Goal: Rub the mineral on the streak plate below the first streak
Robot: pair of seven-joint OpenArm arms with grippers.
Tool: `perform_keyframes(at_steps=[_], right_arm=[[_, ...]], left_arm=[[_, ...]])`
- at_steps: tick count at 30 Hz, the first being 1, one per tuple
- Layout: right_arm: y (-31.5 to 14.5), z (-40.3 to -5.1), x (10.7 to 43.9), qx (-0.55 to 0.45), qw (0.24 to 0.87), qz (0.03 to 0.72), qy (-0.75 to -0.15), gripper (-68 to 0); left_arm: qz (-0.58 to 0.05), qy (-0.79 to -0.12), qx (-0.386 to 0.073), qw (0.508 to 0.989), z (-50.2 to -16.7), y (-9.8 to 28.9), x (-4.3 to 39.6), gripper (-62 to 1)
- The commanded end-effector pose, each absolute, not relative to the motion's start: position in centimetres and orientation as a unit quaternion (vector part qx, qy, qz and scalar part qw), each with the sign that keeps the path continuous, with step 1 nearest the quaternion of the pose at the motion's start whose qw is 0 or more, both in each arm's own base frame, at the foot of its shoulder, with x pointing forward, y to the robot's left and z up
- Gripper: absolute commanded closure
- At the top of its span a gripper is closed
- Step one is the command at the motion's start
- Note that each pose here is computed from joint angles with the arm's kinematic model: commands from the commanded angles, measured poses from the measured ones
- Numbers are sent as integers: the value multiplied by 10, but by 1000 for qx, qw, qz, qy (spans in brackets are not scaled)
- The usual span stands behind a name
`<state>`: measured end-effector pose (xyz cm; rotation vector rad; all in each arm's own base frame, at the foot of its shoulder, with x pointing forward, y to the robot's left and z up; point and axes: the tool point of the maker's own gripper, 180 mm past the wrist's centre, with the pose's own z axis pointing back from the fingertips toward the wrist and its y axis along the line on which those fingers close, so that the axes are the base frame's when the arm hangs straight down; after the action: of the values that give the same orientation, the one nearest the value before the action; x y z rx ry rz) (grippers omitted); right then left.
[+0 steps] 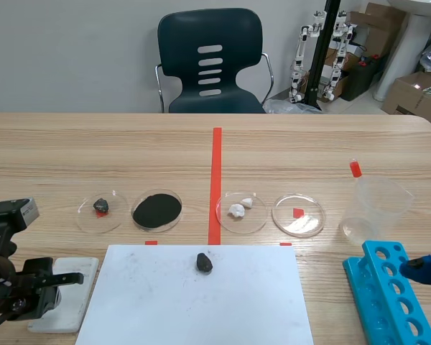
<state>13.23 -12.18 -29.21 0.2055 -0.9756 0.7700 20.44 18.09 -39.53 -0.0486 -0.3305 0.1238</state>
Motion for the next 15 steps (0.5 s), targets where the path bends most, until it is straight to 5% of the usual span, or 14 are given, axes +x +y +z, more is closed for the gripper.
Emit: perform_keyframes(at_steps=[1, 15], right_arm=[[-120, -284, 137, 96, 801, 361, -468, -657], [-120, -284, 137, 96, 801, 361, -468, -657]], left_arm=[[60, -176, -19, 982, -390, 181, 212, -100], [58, -144, -10, 988, -402, 178, 213, -100]])
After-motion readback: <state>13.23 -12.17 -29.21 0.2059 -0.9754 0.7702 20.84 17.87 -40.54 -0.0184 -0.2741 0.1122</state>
